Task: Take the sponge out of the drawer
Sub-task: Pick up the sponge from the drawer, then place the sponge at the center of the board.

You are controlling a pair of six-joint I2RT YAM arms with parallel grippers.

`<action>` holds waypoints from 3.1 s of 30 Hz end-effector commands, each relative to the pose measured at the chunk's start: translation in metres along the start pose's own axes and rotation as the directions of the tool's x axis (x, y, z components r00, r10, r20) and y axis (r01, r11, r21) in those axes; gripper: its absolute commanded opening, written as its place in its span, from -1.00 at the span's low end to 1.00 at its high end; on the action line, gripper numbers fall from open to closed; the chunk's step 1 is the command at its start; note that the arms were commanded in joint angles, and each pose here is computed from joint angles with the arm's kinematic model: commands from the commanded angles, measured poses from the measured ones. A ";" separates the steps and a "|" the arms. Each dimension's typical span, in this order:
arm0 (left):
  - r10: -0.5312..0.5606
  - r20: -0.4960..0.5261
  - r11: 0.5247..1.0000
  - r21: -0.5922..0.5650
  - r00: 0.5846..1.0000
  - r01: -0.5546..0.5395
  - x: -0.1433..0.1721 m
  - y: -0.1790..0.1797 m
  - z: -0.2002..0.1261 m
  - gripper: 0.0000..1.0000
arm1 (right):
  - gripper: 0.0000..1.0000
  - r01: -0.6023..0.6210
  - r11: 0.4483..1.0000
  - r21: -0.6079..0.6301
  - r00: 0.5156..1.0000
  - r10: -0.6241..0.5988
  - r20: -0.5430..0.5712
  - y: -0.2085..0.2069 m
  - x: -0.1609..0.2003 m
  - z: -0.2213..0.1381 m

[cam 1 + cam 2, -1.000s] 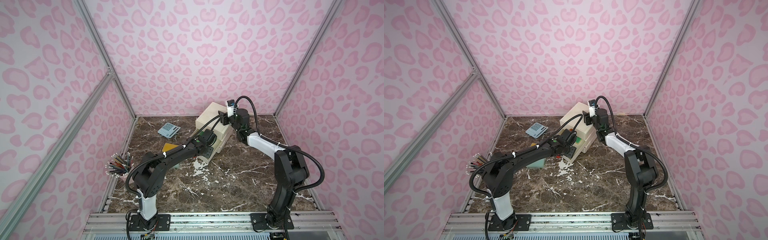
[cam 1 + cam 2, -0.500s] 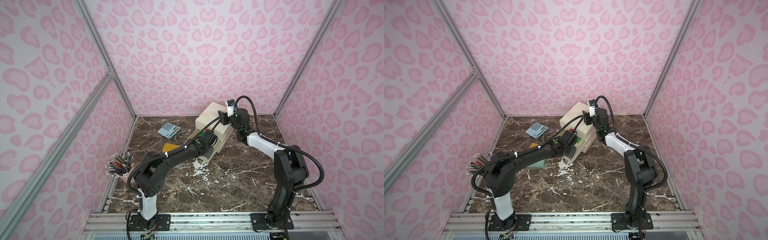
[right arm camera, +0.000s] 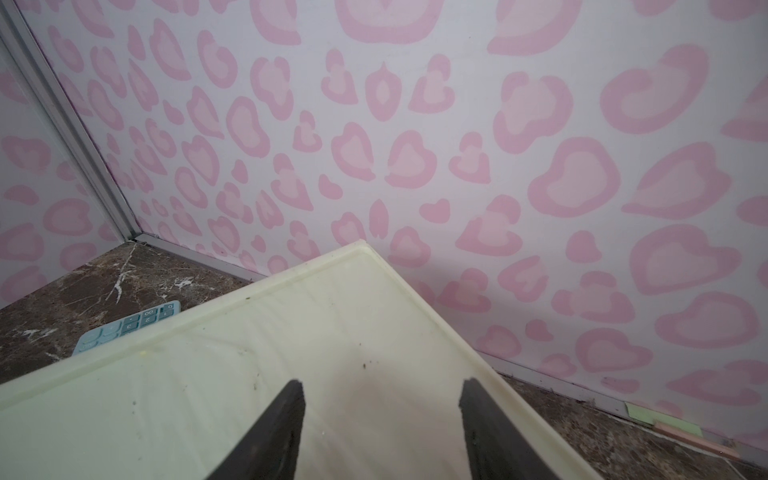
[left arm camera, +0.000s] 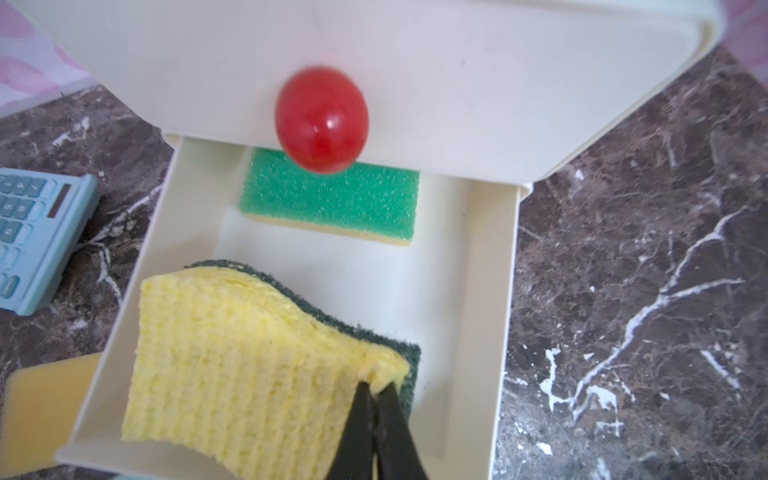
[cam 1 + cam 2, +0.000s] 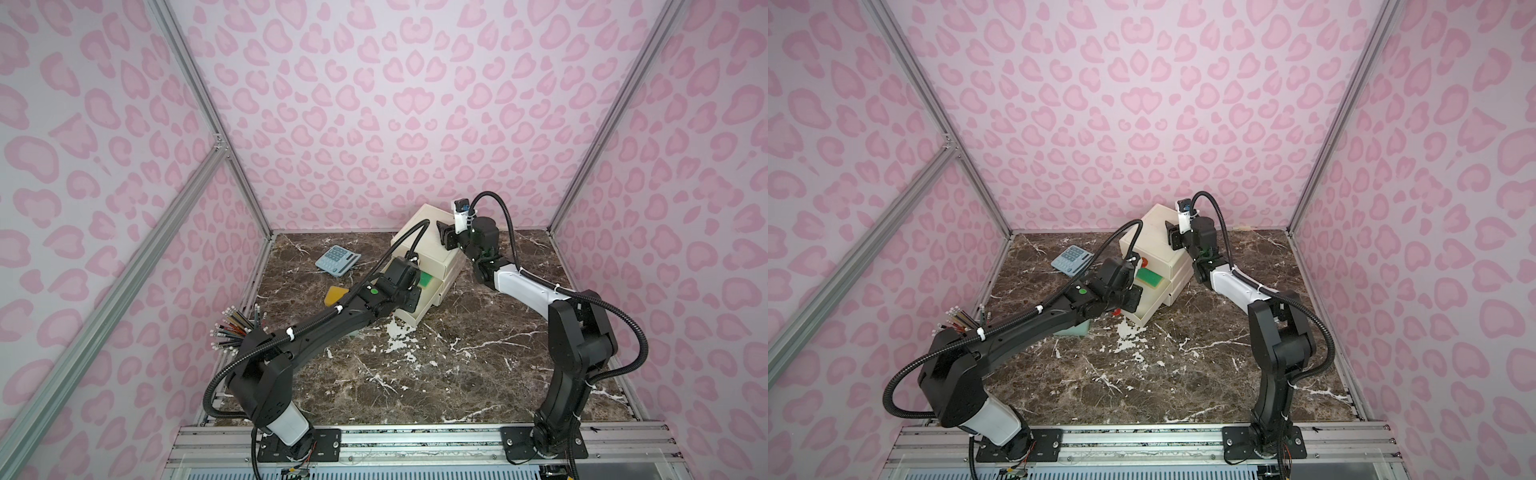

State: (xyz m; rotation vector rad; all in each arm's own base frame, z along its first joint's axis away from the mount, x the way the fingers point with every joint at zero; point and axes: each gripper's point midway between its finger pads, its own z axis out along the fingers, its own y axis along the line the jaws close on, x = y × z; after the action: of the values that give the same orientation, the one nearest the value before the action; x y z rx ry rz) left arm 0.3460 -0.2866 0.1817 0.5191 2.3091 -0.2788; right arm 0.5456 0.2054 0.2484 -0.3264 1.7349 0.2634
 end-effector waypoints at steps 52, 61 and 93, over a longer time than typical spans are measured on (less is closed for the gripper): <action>-0.401 -0.234 0.841 -0.478 0.886 0.254 0.199 0.107 -0.033 -0.87 | 0.24 -0.023 1.000 0.006 0.958 0.024 -0.285 -0.002 0.082 0.008; -0.441 -0.271 0.819 -0.511 0.855 0.260 0.220 0.108 -0.028 -0.88 | 0.24 -0.028 1.000 0.002 0.956 0.028 -0.293 0.000 0.085 0.010; -0.460 -0.268 0.800 -0.540 0.846 0.263 0.217 0.110 -0.032 -0.46 | 0.23 -0.032 0.999 -0.002 0.949 0.030 -0.314 0.001 0.092 0.012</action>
State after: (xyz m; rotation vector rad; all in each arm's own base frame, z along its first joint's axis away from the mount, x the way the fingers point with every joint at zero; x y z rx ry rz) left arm 0.2362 -0.1194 0.0410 -0.1717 2.7365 0.2294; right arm 0.5617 0.2104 0.2437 -0.3256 1.7450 0.2663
